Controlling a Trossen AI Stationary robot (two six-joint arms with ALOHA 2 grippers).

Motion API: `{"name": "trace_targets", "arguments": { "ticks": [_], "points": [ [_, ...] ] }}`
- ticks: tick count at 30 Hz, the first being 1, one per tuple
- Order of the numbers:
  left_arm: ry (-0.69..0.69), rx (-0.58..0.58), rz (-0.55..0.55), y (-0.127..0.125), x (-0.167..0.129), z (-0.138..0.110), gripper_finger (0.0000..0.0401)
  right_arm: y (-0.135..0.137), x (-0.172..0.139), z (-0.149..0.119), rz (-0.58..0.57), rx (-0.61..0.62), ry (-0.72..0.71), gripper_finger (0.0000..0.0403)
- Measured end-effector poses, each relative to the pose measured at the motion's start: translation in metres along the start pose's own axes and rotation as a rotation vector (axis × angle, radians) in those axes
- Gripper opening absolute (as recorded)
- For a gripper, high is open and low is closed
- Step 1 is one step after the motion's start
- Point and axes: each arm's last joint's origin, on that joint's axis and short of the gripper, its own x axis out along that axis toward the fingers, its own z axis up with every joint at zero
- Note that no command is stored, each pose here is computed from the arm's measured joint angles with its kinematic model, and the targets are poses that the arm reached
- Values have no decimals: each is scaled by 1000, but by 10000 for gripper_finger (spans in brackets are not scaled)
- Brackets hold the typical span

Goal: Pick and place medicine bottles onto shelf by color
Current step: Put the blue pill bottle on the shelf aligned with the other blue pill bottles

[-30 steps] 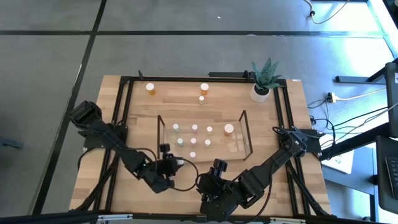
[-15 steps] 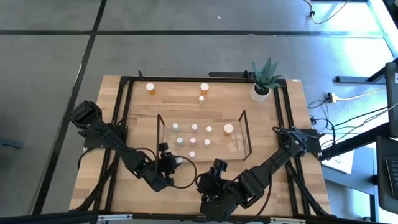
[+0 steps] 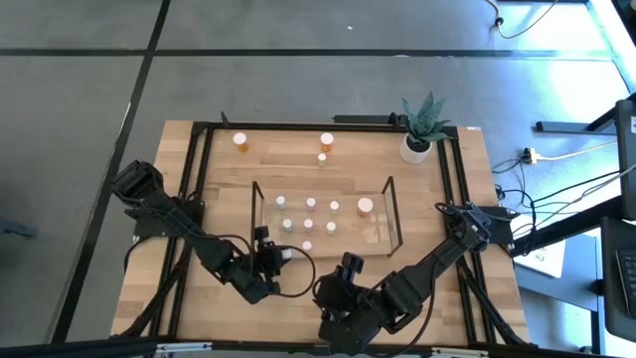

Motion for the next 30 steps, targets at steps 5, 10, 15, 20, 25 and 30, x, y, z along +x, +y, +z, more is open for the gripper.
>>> {"name": "trace_targets", "arguments": {
  "ticks": [5, 10, 15, 20, 25, 30],
  "points": [
    [0, -5, 0, 0, 0, 0, 106, -1, 0, 1, -46, -2, -48, 249],
    [0, -6, 0, 0, 0, 0, 106, -1, 0, 2, -48, -1, -50, 249],
    [1, -6, 0, 0, 0, 0, 106, -1, 0, 1, -45, -2, -48, 249],
    [1, -6, 0, 0, 0, 0, 106, 0, 0, 2, -37, 2, -54, 249],
    [1, -6, -1, 0, 0, 0, 106, 0, 0, 3, -30, 14, -59, 249],
    [2, -5, -1, 0, 0, 0, 106, 0, 0, 3, -28, 14, -58, 249]
  ]
}}
